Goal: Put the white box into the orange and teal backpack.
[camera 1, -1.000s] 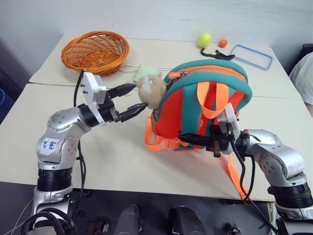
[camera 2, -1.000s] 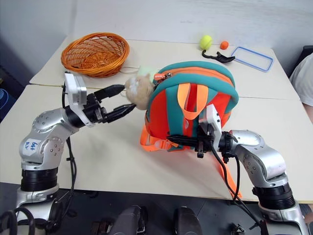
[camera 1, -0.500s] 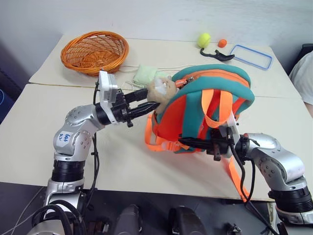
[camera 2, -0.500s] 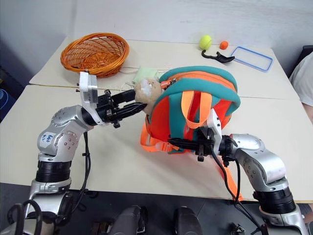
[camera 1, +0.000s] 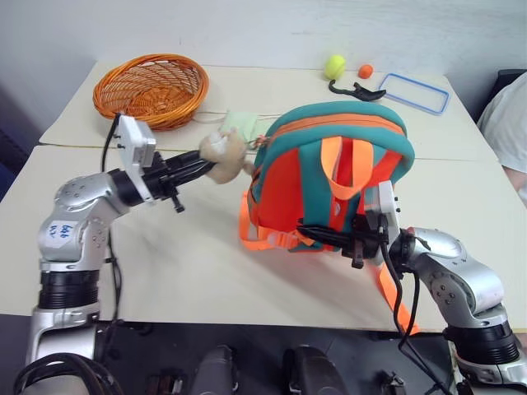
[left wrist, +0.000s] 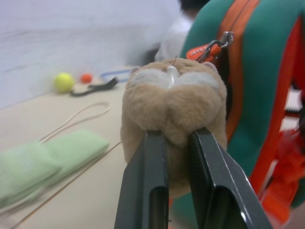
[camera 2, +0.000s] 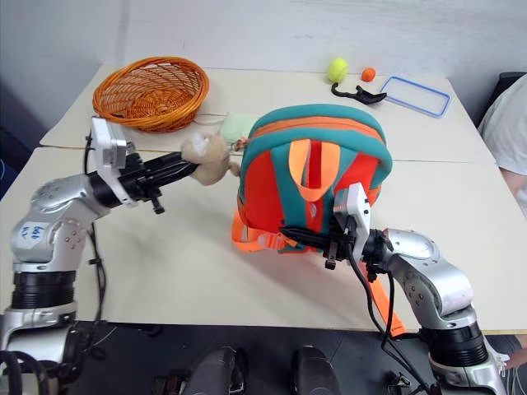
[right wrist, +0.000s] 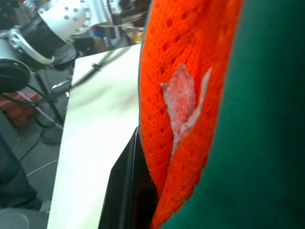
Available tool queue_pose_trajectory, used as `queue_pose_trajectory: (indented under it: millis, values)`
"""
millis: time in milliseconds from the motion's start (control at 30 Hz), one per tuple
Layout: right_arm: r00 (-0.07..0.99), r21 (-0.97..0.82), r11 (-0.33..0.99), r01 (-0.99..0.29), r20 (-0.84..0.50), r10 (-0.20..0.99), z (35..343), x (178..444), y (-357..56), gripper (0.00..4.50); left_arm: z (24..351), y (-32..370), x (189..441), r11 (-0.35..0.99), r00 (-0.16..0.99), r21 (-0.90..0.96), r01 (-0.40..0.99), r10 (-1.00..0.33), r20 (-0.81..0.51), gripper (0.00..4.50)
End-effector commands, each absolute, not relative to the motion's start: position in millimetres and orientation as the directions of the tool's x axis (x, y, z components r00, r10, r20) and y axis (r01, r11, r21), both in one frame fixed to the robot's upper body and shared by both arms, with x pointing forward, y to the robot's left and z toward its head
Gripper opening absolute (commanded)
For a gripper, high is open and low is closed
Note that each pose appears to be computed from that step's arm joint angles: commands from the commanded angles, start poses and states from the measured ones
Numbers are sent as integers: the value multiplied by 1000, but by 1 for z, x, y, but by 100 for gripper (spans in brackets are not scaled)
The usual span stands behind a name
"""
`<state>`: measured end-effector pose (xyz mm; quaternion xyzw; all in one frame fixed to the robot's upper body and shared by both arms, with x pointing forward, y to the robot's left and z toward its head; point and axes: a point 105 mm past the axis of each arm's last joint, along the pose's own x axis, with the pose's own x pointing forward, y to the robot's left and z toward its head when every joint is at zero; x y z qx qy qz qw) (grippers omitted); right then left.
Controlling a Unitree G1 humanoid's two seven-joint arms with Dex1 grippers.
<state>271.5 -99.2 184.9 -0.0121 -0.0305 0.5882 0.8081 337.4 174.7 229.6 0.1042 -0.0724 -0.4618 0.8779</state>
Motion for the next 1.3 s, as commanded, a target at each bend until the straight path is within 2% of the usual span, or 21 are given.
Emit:
queue_pose_trajectory:
  millis: [33, 233, 300, 400, 500, 567, 667, 733, 833, 1000, 1100, 1300]
  values:
    - [322, -100, 329, -939, 80, 944, 197, 270, -102, 13, 186, 182, 342, 562, 599, 235, 793, -790, -130, 31]
    - [338, -95, 346, -933, 90, 937, 196, 270, -99, 13, 121, 163, 336, 505, 538, 185, 843, -793, -285, 31]
    - [346, -94, 354, -930, 94, 934, 196, 271, -98, 13, 115, 159, 335, 503, 536, 185, 844, -795, -283, 31]
    - [367, -74, 377, -923, 122, 922, 196, 273, -99, 13, 122, 156, 333, 523, 542, 141, 840, -812, -215, 31]
    - [372, -32, 379, -925, 121, 920, 193, 273, -103, 117, 127, 163, 330, 545, 559, 124, 829, -805, -198, 127]
    - [380, -70, 386, -920, 82, 921, 189, 270, -116, 177, 137, 179, 321, 547, 573, 176, 818, -799, -181, 187]
    - [430, -75, 435, -897, 74, 900, 193, 268, -145, 275, 148, 203, 298, 528, 572, 243, 814, -802, -174, 279]
    - [450, -117, 445, -888, -11, 893, 186, 262, -166, 339, 149, 217, 281, 536, 579, 235, 810, -795, -181, 339]
    - [500, -158, 481, -862, -110, 859, 178, 258, -203, 447, 145, 236, 262, 566, 622, 274, 778, -754, -212, 344]
    - [631, -329, 547, -770, -261, 731, 167, 264, -278, 447, 134, 260, 231, 594, 675, 324, 736, -680, -286, 344]
    - [609, -413, 462, -785, -377, 698, 152, 262, -303, 447, 134, 267, 227, 613, 702, 344, 711, -647, -298, 344]
    - [640, -461, 473, -751, -333, 693, 158, 276, -306, 447, 133, 272, 221, 641, 711, 307, 703, -633, -307, 344]
